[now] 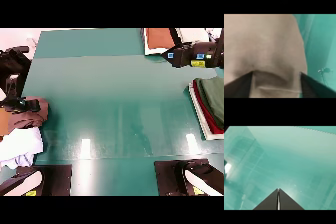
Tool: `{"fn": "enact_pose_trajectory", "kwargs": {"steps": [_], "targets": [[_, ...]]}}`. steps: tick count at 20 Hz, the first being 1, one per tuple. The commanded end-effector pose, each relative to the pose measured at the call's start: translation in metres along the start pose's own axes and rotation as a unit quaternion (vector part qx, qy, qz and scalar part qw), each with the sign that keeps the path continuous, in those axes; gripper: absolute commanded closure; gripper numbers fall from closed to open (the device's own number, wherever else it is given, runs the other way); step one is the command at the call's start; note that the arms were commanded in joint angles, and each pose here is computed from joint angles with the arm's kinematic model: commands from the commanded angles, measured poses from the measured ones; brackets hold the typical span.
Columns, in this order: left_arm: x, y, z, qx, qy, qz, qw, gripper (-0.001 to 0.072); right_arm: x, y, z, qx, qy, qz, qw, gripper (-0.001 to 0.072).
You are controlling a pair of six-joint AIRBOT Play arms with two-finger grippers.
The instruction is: Fold the shirts.
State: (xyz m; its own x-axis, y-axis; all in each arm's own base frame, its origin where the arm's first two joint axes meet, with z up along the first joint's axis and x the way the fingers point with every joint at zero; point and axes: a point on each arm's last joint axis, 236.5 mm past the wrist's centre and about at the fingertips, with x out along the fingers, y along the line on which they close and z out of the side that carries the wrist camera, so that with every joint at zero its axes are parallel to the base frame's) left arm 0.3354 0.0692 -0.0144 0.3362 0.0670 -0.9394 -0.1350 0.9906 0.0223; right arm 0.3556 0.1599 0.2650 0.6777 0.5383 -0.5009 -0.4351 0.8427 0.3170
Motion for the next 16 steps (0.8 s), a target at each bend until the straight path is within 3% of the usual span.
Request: {"fn": "enact_pose_trajectory", "kwargs": {"steps": [1, 3, 5, 7, 9, 12, 16], "targets": [[0.013, 0.005, -0.012, -0.005, 0.008, 0.004, 1.000, 0.0380, 0.000, 0.000, 0.000, 0.000, 0.000, 0.000, 1.000, 0.0696], [0.006, 0.005, -0.009, -0.004, 0.009, 0.003, 1.000, 0.0681, 0.000, 0.000, 0.002, 0.000, -0.003, 0.000, 1.000, 0.0696], [-0.026, 0.006, 0.019, -0.004, -0.033, 0.005, 0.999, 0.0685, -0.002, 0.000, 0.011, 0.001, -0.023, -0.001, 1.000, 0.0696], [-0.102, 0.004, 0.071, -0.008, -0.144, 0.002, 0.989, 0.0686, -0.010, 0.002, 0.028, 0.013, -0.062, -0.002, 0.998, 0.0696], [-0.215, -0.009, 0.116, 0.015, -0.283, -0.002, 0.959, 0.0687, -0.023, 0.005, 0.046, 0.022, -0.104, -0.003, 0.994, 0.0696], [-0.352, -0.058, 0.130, 0.083, -0.414, -0.038, 0.906, 0.0687, -0.043, 0.014, 0.071, 0.006, -0.142, -0.004, 0.990, 0.0696], [-0.421, -0.145, 0.112, 0.177, -0.469, -0.139, 0.854, 0.0688, -0.062, 0.030, 0.111, -0.019, -0.169, 0.006, 0.985, 0.0696]]}}
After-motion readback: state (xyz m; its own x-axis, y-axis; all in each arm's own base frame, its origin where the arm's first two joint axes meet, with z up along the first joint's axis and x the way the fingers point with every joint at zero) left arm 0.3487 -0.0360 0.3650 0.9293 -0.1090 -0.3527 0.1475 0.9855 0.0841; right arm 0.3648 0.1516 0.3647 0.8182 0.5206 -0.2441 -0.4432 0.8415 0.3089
